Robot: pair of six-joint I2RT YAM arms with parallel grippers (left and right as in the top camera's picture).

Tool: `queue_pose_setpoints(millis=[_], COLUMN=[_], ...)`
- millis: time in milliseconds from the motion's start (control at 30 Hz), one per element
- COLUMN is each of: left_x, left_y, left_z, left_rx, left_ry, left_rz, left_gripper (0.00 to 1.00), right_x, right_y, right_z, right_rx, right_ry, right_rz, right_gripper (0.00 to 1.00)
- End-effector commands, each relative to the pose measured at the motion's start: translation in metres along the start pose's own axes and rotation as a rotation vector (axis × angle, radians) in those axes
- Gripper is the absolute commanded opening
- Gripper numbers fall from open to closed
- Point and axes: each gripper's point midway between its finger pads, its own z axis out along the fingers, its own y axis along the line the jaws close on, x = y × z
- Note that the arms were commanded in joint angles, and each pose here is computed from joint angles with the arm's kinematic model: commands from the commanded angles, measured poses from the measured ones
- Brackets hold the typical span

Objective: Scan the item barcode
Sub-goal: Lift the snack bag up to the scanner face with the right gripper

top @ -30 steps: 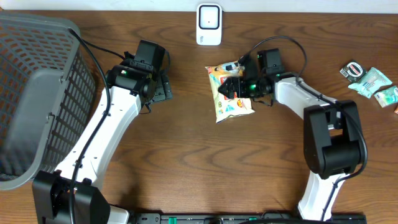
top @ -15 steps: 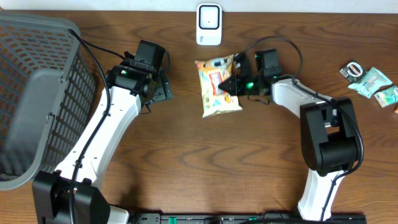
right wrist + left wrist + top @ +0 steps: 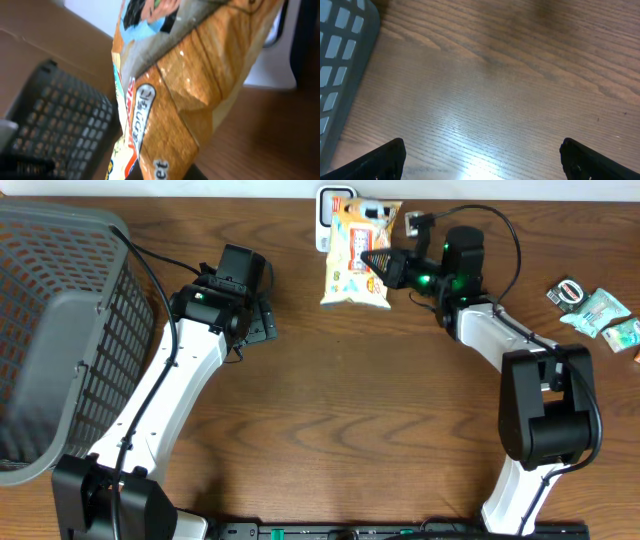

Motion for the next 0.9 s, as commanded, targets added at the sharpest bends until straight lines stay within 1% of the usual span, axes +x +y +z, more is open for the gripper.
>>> queue_pose_setpoints(millis=[0, 100, 267, 467, 667, 867], left_x=[-0.003, -0.003, -0.003, -0.003, -0.003, -0.003], left_y=[0.003, 0.003, 0.003, 0.003, 0.003, 0.003], left_z=[-0.004, -0.004, -0.004, -0.004, -0.004, -0.004], left_rx=[-0.011, -0.011, -0.011, -0.011, -0.011, -0.011], left_ry=[-0.014, -0.014, -0.014, -0.014, -0.014, -0.014], left_rz=[0.002, 0.002, 0.002, 0.002, 0.002, 0.002], left_gripper=[0.98, 0.98, 0.97, 0.98, 0.98, 0.98], right_x=[-0.025, -0.044, -0.083, -0.115, -0.108, -0.105], right_y=[0.021, 0.030, 0.053, 0.032, 0.000, -0.026], right_z=[0.007, 0.015, 0.033, 0.060, 0.087, 0.099], right_rx=[0.023, 0.040, 0.005, 0.076, 0.069, 0.073], right_ry=[-0.095, -0.148, -0.176, -0.185, -0.164, -0.195], right_rz=[0.017, -0.012, -0.073, -0.079, -0.071, -0.086], right_gripper=[0.01, 0.01, 0.01, 0.01, 0.01, 0.01])
